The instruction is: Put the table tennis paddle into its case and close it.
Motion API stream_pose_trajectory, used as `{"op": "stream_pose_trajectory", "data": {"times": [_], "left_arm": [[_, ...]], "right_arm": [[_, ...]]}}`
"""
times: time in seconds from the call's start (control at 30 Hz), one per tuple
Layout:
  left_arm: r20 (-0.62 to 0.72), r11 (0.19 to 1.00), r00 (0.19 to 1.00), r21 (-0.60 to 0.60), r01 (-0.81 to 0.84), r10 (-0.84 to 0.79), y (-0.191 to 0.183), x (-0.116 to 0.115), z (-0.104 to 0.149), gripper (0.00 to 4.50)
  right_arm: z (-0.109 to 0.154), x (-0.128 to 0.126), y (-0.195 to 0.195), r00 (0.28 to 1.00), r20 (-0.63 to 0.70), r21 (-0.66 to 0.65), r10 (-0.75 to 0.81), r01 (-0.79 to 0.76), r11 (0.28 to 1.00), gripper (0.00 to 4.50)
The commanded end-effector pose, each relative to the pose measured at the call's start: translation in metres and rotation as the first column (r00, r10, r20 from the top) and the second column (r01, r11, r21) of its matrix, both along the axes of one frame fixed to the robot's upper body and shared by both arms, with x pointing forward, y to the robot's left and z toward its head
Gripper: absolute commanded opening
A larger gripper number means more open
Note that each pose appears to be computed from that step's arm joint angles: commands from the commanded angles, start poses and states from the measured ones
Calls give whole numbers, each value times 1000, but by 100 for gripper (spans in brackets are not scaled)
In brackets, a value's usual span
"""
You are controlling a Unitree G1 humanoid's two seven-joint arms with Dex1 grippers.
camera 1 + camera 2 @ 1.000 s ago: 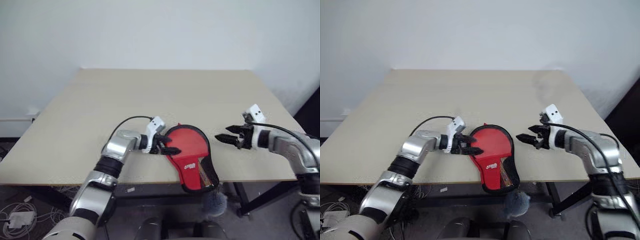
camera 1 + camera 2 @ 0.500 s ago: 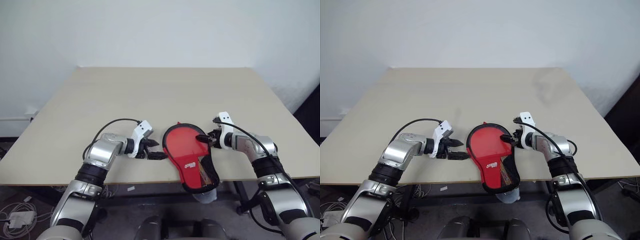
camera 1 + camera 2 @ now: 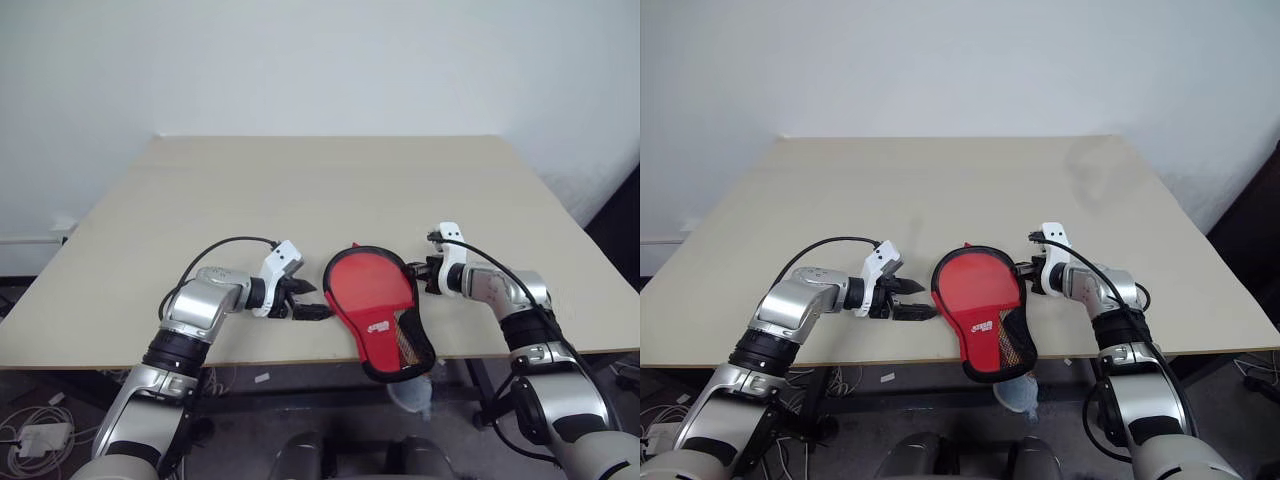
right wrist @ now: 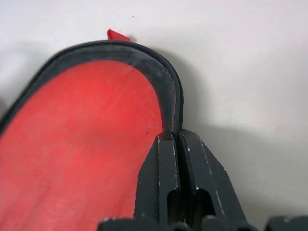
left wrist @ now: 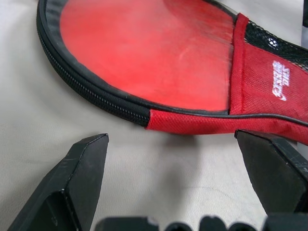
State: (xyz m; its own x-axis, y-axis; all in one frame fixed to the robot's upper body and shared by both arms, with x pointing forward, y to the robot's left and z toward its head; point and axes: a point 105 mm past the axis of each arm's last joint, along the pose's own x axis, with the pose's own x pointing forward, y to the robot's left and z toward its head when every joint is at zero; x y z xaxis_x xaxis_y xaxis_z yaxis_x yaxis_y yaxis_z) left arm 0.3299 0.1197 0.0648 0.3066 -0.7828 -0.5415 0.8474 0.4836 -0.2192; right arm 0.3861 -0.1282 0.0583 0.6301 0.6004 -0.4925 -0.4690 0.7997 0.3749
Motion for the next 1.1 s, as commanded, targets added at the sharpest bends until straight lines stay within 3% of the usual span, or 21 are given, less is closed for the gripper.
{"op": "stream_pose_trajectory", "data": {"times": [0.03, 0.13, 0.27, 0.4, 0.7, 0.83, 0.97, 1.1], "left_arm": [[29, 1000, 1000, -17, 2, -2, -2, 4, 8, 450], [20, 1000, 1000, -12, 3, -3, -3, 3, 5, 450], [6, 1000, 1000, -14, 13, -13, -6, 1, 1, 450], [-4, 1000, 1000, -12, 17, -17, -9, 0, -4, 450], [-15, 1000, 1000, -17, 17, -17, -13, -1, -9, 450], [-23, 1000, 1000, -23, 15, -15, -16, -4, -12, 450], [-21, 1000, 1000, -30, 7, -8, -16, -4, -11, 450], [-18, 1000, 1000, -29, 0, 0, -15, -4, -11, 450]], "right_arm": [[27, -3, 14, 998, 40, 148, 41, -46, 988, 3], [52, -3, 19, 990, 135, 217, 30, -59, 974, 3], [78, 12, 11, 975, 188, 306, -116, 53, 950, 3], [95, 33, -4, 938, 170, 342, -303, 232, 911, 3], [135, 60, -38, 800, 197, 439, -566, 445, 781, 3], [125, 69, -49, 744, 150, 439, -651, 540, 718, 3], [97, 71, -36, 782, 129, 362, -610, 535, 763, 3], [61, 70, -34, 776, 72, 268, -626, 590, 762, 3]]}}
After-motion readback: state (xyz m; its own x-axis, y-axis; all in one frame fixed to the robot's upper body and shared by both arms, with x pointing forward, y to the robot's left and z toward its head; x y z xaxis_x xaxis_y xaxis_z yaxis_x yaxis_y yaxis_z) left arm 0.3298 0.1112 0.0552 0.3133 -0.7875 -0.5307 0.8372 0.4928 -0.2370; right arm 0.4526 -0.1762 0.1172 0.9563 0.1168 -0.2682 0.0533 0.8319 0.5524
